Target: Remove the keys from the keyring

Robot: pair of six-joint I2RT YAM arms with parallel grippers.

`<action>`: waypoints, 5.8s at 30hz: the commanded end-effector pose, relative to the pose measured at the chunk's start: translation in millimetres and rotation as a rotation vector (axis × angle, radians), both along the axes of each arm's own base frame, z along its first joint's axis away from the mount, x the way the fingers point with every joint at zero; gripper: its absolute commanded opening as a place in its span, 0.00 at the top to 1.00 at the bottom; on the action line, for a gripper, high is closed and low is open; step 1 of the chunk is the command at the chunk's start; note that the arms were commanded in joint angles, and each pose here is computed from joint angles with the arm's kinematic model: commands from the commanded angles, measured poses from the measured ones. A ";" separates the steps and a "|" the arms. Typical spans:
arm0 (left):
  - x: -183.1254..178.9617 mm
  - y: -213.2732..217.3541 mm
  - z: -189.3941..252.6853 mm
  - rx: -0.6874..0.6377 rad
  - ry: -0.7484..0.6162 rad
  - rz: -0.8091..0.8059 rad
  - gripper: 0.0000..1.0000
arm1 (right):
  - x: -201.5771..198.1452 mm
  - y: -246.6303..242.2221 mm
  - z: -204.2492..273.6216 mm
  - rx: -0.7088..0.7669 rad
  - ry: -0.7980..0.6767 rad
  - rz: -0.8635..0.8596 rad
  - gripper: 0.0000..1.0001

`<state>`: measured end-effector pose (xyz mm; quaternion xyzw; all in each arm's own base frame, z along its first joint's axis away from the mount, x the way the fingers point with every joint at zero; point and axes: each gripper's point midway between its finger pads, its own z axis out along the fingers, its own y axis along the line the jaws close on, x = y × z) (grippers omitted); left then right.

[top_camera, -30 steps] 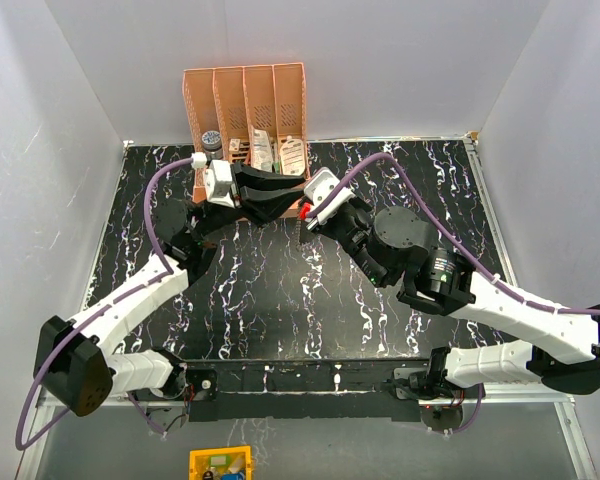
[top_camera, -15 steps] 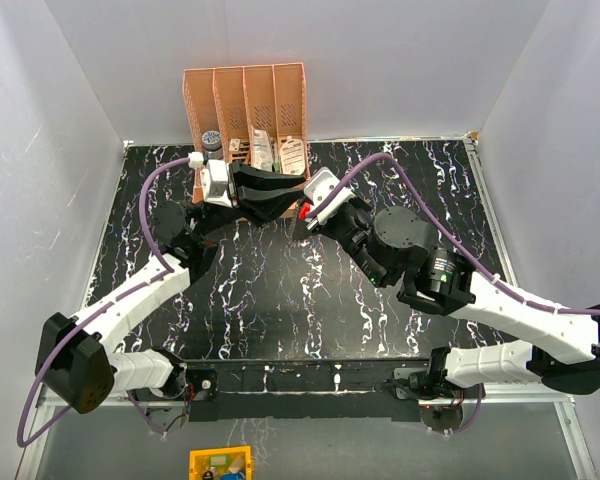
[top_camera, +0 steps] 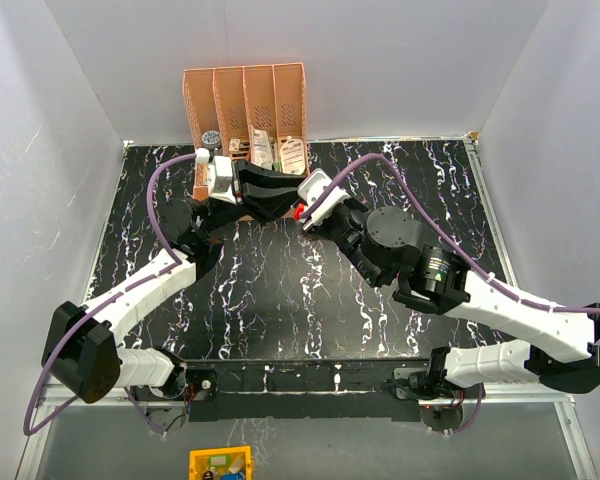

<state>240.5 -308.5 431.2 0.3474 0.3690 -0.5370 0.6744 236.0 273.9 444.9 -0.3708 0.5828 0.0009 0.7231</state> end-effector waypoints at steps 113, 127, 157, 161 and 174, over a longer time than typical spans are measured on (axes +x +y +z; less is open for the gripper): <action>-19.8 24.1 -7.7 0.119 -0.226 0.166 0.60 | 0.1 -2.0 -6.0 0.118 0.046 -0.021 1.00; -13.4 20.0 -4.5 0.097 -0.217 0.160 0.77 | -0.4 0.8 -8.4 0.121 0.053 -0.011 1.00; -15.1 11.2 -2.6 0.072 -0.214 0.092 0.81 | -1.3 4.4 -9.7 0.124 0.056 0.004 1.00; -15.2 9.3 -2.6 0.067 -0.214 0.079 0.81 | -1.7 3.5 -10.1 0.124 0.059 0.004 1.00; -16.9 12.9 8.9 -0.009 -0.207 0.083 1.00 | -2.6 2.4 -13.6 0.126 0.065 0.006 1.00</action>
